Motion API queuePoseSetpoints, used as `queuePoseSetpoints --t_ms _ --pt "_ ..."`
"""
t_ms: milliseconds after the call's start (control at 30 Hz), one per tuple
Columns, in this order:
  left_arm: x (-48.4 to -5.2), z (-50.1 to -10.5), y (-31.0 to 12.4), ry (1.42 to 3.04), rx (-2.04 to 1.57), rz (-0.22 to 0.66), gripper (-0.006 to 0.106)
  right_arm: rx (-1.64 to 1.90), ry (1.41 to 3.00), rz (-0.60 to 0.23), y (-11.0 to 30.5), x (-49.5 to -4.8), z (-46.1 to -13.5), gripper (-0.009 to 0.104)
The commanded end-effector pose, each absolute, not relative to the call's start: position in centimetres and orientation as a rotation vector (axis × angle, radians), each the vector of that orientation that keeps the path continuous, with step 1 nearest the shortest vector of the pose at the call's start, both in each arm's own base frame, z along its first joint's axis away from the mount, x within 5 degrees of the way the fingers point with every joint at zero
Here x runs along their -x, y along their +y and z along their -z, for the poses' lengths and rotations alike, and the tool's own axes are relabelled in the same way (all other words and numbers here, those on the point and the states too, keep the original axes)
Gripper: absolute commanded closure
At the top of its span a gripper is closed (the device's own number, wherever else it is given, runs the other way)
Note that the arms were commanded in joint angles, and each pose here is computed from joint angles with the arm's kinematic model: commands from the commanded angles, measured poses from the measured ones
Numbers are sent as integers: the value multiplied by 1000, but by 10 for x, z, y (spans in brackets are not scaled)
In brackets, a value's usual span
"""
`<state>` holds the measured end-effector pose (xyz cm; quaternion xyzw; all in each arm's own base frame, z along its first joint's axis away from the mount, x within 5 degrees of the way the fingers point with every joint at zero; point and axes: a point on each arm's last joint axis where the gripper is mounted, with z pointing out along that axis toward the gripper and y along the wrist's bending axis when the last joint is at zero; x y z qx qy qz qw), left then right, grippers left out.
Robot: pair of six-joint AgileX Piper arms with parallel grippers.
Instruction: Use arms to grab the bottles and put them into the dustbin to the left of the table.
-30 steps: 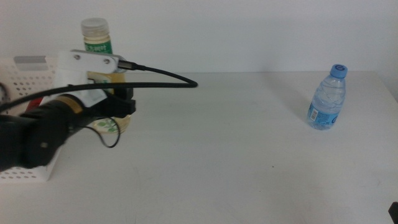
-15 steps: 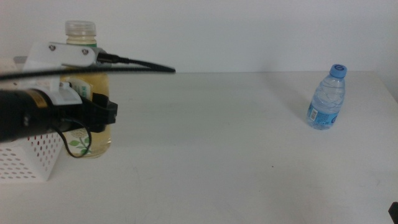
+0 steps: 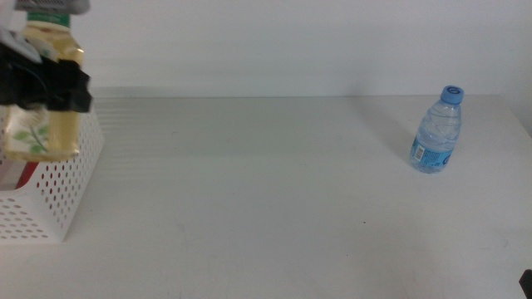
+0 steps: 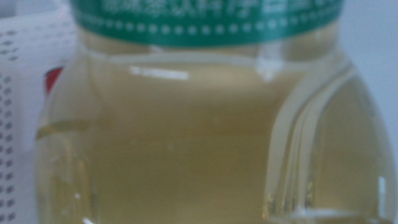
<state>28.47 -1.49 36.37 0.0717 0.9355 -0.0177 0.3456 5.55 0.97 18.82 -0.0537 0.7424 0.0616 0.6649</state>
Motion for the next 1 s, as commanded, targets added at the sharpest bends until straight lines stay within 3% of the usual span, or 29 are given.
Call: queuePoseSetpoints --t_ms 0,267,967 --pt "-292 -397 -4 2317 -154 17 91 116 1565 -121 8 -54 -199 28" --pt "-324 -402 38 2392 -129 -71 91 116 1565 -121 8 -54 -199 28" --pt "-375 -316 111 2708 -41 24 91 116 1565 -121 8 -54 -199 28"
